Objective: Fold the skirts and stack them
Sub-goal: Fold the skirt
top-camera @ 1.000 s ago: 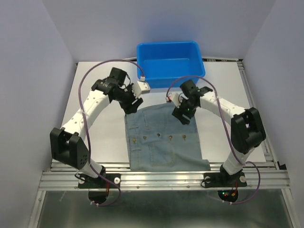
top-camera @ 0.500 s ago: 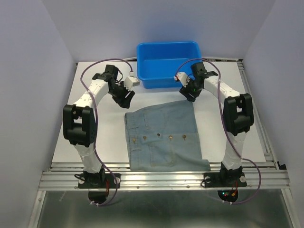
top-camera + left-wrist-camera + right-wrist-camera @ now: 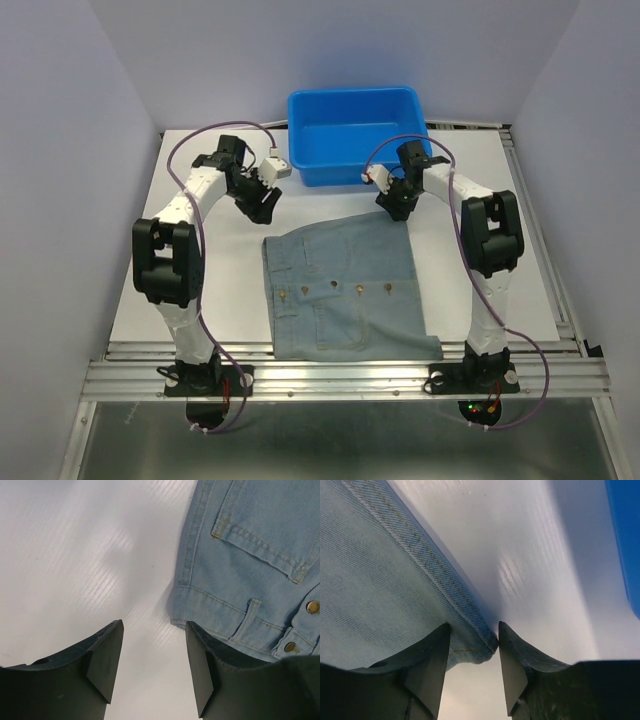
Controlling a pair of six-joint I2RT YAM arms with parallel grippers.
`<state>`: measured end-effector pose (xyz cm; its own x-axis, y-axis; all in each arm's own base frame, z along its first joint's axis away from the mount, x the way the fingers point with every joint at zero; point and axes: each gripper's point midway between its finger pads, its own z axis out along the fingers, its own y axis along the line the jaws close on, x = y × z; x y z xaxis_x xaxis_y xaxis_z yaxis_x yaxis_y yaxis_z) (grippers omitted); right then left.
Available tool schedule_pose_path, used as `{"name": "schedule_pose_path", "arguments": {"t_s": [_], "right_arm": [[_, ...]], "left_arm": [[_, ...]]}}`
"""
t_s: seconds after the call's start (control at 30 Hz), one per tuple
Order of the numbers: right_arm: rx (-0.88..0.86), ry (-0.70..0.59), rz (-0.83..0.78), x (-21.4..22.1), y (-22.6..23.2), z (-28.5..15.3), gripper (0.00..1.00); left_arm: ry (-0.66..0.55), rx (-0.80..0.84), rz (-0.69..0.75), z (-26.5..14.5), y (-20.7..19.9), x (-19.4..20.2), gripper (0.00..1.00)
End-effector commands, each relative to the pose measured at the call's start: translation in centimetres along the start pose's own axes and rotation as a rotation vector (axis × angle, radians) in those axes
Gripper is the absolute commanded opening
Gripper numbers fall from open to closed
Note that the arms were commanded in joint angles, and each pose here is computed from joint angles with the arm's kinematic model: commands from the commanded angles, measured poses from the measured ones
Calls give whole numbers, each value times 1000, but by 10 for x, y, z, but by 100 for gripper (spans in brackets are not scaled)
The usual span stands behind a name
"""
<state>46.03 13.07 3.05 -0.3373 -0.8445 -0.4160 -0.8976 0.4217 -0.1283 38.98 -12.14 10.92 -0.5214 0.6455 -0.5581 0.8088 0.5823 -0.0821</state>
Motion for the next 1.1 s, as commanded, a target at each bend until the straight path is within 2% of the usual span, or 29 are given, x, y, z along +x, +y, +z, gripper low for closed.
{"name": "schedule_pose_path", "arguments": {"t_s": [0.0, 0.37, 0.5, 0.57, 0.6, 0.67, 0.7, 0.73, 0.77, 0.87, 1.07], "right_arm": [[28, -51, -40, -13, -15, -2, 46], [41, -28, -43, -8, -17, -3, 40], [47, -33, -40, -10, -18, -5, 33], [50, -34, -39, -11, -19, -6, 27], [53, -35, -37, -11, -19, -7, 20], [67, -37, -35, -13, -22, -10, 9], [74, -38, -33, -14, -23, -11, 1], [94, -41, -34, -17, -28, -15, 1], [114, -47, -27, -19, -32, -18, 1], [186, -69, -24, -31, -48, -32, 1], [345, -160, -9, -63, -88, -87, 1]], "left_arm": [[13, 20, -17, 11, 3, 7, 63], [86, 173, -71, 40, -20, 39, 66], [105, 186, -85, 49, -22, 49, 63], [111, 189, -85, 53, -22, 53, 54], [114, 187, -82, 53, -21, 54, 41], [111, 174, -77, 54, -18, 52, 28], [110, 166, -75, 53, -16, 50, 19], [102, 157, -71, 52, -13, 47, 11], [98, 153, -70, 51, -12, 45, 7], [54, 112, -50, 42, -3, 29, 0], [-77, -36, 8, 9, 16, -10, 0]]}}
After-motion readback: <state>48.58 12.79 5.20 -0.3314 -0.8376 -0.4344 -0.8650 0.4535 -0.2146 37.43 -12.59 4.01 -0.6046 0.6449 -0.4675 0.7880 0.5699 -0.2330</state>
